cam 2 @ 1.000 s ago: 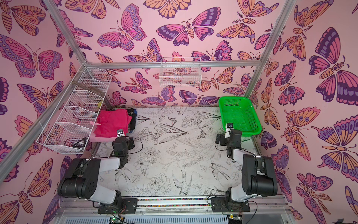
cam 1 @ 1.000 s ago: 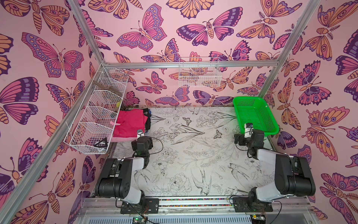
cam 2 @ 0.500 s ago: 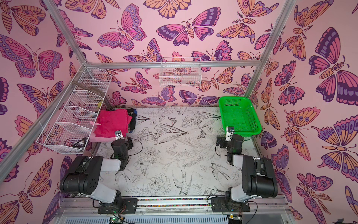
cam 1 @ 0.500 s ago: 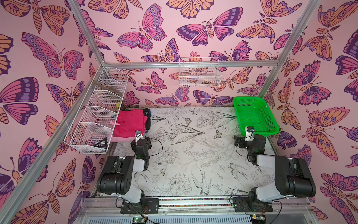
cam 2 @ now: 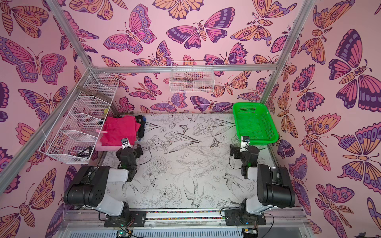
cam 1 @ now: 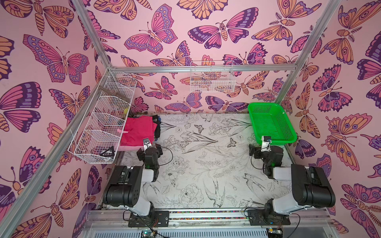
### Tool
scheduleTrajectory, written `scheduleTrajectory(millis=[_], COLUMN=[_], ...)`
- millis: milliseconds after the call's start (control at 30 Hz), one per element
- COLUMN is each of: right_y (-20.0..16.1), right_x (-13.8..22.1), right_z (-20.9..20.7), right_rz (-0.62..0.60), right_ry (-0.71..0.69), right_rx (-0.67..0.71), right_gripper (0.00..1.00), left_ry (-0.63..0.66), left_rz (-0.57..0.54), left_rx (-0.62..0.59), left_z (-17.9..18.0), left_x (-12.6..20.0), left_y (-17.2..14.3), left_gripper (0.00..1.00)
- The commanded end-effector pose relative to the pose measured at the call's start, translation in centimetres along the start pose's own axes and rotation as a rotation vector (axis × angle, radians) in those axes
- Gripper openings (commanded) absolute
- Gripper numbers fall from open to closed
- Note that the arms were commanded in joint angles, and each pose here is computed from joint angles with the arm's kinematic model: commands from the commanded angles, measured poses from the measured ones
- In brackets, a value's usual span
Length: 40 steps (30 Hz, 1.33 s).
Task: Fold and stack t-shirts
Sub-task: Reset both arms
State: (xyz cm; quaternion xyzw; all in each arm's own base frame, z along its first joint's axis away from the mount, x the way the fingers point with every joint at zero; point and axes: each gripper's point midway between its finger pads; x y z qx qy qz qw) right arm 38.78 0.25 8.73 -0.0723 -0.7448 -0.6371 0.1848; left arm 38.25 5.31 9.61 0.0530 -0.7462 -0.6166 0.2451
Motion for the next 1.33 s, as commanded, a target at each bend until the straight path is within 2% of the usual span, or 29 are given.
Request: scheduleTrajectory(millis=[0, 1300], right_y=[0.87, 0.8], right_x=[0.08, 0.11], right_z=[-0.19, -0.2], right_rz=[-0.019, -0.016], right_ry=[-0.014, -0.017], right_rx=[0.012, 0.012], right_gripper=[0.99, 0.99], left_ry=[0.004, -0.018], left_rz=[-0.004, 0.016], left_rx=[0.006, 0.018], left_z=[0.11, 0.16], left_x=[0.04, -0.2], left_y=[-0.04, -0.14], left_gripper=[1.0, 1.0])
Point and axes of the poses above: each gripper's point midway between its finger pads, its own x axis back along the fingers, its own z axis along the line the jaws close on, y = z × x, and after that the axes turned 10 degrees about x, right-handed
